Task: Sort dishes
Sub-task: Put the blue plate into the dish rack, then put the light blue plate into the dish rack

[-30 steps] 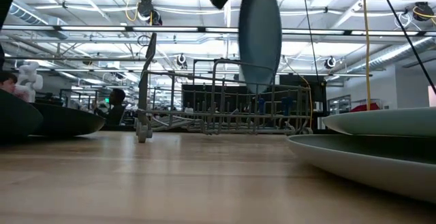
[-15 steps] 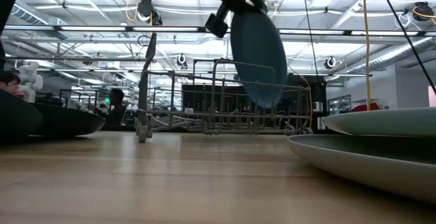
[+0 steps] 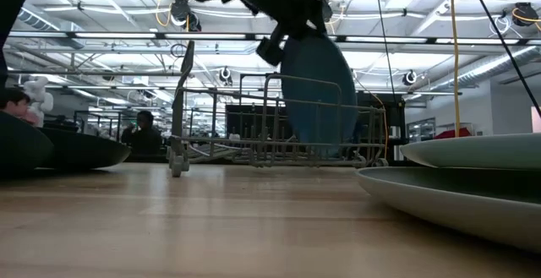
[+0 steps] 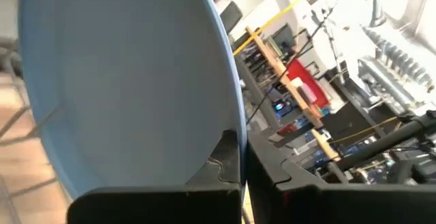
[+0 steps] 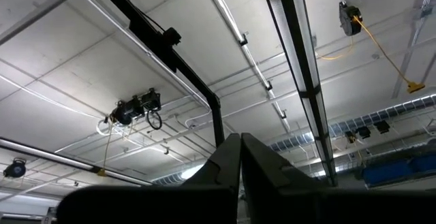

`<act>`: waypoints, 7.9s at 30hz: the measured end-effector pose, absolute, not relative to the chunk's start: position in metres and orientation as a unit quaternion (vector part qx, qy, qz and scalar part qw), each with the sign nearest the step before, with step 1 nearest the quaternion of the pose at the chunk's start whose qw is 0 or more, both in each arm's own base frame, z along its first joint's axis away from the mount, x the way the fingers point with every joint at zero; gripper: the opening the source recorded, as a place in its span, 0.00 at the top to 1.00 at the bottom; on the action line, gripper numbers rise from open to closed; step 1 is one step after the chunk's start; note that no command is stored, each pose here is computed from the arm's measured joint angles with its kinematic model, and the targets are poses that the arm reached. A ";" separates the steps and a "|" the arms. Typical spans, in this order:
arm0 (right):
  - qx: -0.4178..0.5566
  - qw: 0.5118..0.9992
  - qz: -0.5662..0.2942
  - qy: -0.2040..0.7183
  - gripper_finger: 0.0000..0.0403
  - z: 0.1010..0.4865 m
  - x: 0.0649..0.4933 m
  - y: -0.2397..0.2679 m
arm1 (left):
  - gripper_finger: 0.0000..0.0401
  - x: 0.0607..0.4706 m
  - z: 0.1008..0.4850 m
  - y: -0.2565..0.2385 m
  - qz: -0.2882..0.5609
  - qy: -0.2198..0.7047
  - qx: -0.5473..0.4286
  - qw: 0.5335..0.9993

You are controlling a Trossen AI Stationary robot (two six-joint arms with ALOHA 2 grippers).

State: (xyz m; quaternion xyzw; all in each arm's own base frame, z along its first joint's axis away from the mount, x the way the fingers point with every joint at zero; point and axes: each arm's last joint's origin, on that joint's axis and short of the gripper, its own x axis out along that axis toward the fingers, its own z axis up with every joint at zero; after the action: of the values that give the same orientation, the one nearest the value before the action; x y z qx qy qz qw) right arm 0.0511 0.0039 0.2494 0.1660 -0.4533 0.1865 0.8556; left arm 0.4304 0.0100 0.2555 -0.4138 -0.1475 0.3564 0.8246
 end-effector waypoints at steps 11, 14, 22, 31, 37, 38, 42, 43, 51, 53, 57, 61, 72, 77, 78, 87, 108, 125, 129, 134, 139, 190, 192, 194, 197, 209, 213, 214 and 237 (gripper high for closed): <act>0.164 0.857 0.185 -0.451 0.98 0.249 0.052 0.004 | 0.94 0.439 0.245 0.018 0.337 -0.171 -0.427 0.822; 0.163 0.859 0.184 -0.448 0.98 0.249 0.052 0.004 | 0.88 0.440 0.246 0.019 0.332 -0.176 -0.430 0.821; 0.163 0.859 0.183 -0.449 0.98 0.249 0.052 0.004 | 0.84 0.441 0.251 0.023 0.306 -0.180 -0.438 0.826; 0.164 0.859 0.184 -0.448 0.98 0.249 0.052 0.004 | 0.61 0.443 0.255 0.029 0.234 -0.165 -0.438 0.852; 0.164 0.859 0.184 -0.448 0.98 0.249 0.052 0.004 | 0.36 0.443 0.263 0.029 0.204 -0.183 -0.406 0.872; 0.164 0.859 0.184 -0.448 0.98 0.249 0.052 0.004 | 0.33 0.443 0.265 0.028 0.197 -0.188 -0.400 0.875; 0.164 0.859 0.184 -0.448 0.98 0.249 0.052 0.004 | 0.27 0.442 0.269 0.029 0.172 -0.192 -0.386 0.885; 0.164 0.859 0.184 -0.449 0.98 0.249 0.052 0.004 | 0.27 0.442 0.269 0.030 0.169 -0.191 -0.386 0.886; 0.164 0.859 0.184 -0.448 0.98 0.249 0.052 0.004 | 0.27 0.443 0.261 0.045 0.185 -0.145 -0.379 0.895; 0.164 0.859 0.184 -0.449 0.98 0.249 0.052 0.004 | 0.27 0.443 0.256 0.050 0.203 -0.113 -0.387 0.892; 0.164 0.859 0.184 -0.449 0.98 0.249 0.052 0.004 | 0.27 0.445 0.251 0.054 0.230 -0.056 -0.377 0.896; 0.164 0.859 0.184 -0.449 0.98 0.249 0.052 0.004 | 0.26 0.446 0.252 0.053 0.231 -0.050 -0.375 0.896; 0.164 0.860 0.184 -0.448 0.98 0.249 0.052 0.004 | 0.26 0.451 0.260 0.052 0.242 0.051 -0.339 0.908; 0.164 0.860 0.184 -0.447 0.98 0.249 0.052 0.004 | 0.26 0.454 0.275 0.049 0.246 0.086 -0.305 0.916; 0.164 0.860 0.184 -0.447 0.98 0.249 0.052 0.004 | 0.26 0.454 0.277 0.049 0.249 0.096 -0.297 0.917; 0.164 0.860 0.184 -0.447 0.98 0.249 0.052 0.004 | 0.26 0.453 0.299 0.052 0.273 0.136 -0.263 0.915; 0.164 0.860 0.184 -0.447 0.98 0.249 0.052 0.004 | 0.26 0.447 0.326 0.086 0.287 0.156 -0.233 0.916; 0.165 0.860 0.182 -0.447 0.98 0.249 0.053 0.004 | 0.26 0.461 0.324 0.102 0.212 0.107 -0.238 0.942; 0.165 0.861 0.182 -0.445 0.98 0.248 0.053 0.004 | 0.26 0.461 0.329 0.099 0.197 0.095 -0.238 0.946; 0.166 0.861 0.182 -0.445 0.98 0.248 0.053 0.004 | 0.26 0.461 0.326 0.094 0.195 0.115 -0.236 0.945; 0.166 0.861 0.183 -0.445 0.98 0.248 0.053 0.004 | 0.26 0.459 0.320 0.091 0.199 0.150 -0.224 0.942; 0.166 0.869 0.179 -0.431 0.98 0.246 0.056 0.004 | 0.26 0.409 0.341 -0.063 0.086 0.326 -0.002 0.942; 0.166 0.869 0.178 -0.430 0.98 0.246 0.056 0.004 | 0.26 0.415 0.331 -0.085 0.053 0.328 0.036 0.942; 0.166 0.870 0.177 -0.429 0.98 0.246 0.056 0.004 | 0.26 0.422 0.316 -0.110 0.005 0.326 0.082 0.942; 0.166 0.870 0.177 -0.429 0.98 0.246 0.056 0.004 | 0.26 0.433 0.294 -0.148 -0.083 0.302 0.147 0.938; 0.173 0.871 0.173 -0.425 0.98 0.246 0.057 0.003 | 0.27 0.463 0.188 -0.205 -0.108 0.296 0.329 0.890; 0.179 0.874 0.165 -0.419 0.98 0.245 0.058 0.003 | 0.27 0.468 0.169 -0.208 -0.114 0.297 0.369 0.873; 0.180 0.875 0.165 -0.418 0.98 0.245 0.058 0.003 | 0.27 0.469 0.164 -0.207 -0.110 0.305 0.372 0.870; 0.182 0.885 0.144 -0.403 0.98 0.242 0.062 0.002 | 0.49 0.490 0.127 -0.183 -0.030 0.306 0.438 0.845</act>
State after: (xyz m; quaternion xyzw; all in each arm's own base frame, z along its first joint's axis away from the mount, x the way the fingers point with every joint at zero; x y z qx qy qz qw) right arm 0.0620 0.0020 0.2418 0.1818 -0.4029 0.1445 0.8853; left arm 0.4900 -0.1827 0.1268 0.4380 0.3058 -0.0297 0.8448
